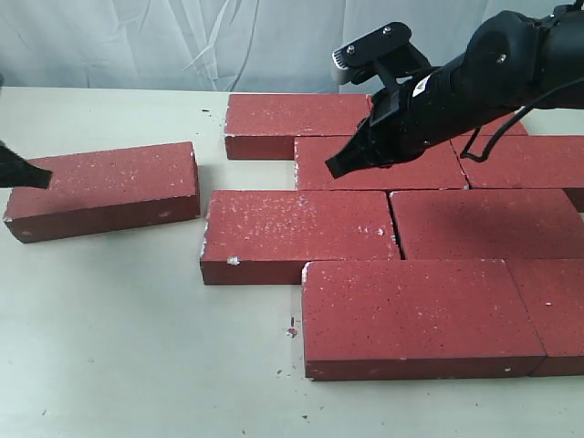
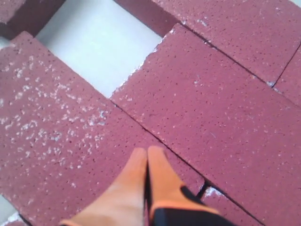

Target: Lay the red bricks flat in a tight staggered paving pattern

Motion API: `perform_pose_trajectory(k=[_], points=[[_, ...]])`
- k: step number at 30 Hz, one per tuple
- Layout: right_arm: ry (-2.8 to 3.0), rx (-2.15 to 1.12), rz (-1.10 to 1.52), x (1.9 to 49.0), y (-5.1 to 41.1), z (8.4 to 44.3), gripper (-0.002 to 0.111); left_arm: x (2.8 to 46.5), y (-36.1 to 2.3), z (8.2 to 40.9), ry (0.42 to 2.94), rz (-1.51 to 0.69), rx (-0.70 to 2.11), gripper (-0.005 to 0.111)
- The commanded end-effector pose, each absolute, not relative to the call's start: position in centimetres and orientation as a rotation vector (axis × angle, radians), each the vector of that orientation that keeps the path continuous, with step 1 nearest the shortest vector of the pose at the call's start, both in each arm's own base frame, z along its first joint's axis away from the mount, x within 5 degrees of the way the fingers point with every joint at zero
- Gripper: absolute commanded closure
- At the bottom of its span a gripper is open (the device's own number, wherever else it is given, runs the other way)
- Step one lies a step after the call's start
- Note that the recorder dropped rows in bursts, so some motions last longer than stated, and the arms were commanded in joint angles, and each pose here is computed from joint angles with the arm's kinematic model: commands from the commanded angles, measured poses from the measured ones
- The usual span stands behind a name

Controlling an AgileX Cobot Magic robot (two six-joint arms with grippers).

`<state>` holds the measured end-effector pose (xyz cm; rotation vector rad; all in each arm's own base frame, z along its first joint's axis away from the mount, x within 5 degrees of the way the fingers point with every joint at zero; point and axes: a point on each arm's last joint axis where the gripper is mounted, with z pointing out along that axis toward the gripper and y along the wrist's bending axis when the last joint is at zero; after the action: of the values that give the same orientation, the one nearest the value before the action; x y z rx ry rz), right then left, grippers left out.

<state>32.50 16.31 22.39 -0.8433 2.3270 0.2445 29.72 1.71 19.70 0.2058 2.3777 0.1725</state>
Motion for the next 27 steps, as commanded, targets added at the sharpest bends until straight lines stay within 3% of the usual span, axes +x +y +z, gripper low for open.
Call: perform_pose_trajectory(k=[1, 5, 10, 16, 20, 27], points=[[2.302, -0.797, 0.262, 32.7, 16.3, 22.6, 0.109, 29.3, 6.8, 20.2, 2.307, 0.187, -0.124, 0.107], [2.307, -0.814, 0.262, 33.2, 17.6, 20.6, 0.109, 28.1, 10.9, 19.2, 2.336, 0.209, -0.388, 0.107], [2.281, -0.984, 0.339, 36.1, 23.2, 21.3, 0.109, 29.8, 12.0, 16.0, 2.524, 0.186, -0.435, 0.107], [2.288, -1.126, 0.381, 38.9, 28.3, 21.9, 0.109, 31.9, 11.8, 13.4, 2.634, 0.031, -0.396, 0.107], [2.293, -1.109, 0.213, 41.5, 30.7, 20.2, 0.109, 33.3, 11.3, 12.7, 2.625, -0.103, -0.377, 0.107], [2.327, -1.066, 0.288, 44.0, 33.2, 15.9, 0.109, 34.6, 10.3, 13.1, 2.520, -0.279, -0.292, 0.107]])
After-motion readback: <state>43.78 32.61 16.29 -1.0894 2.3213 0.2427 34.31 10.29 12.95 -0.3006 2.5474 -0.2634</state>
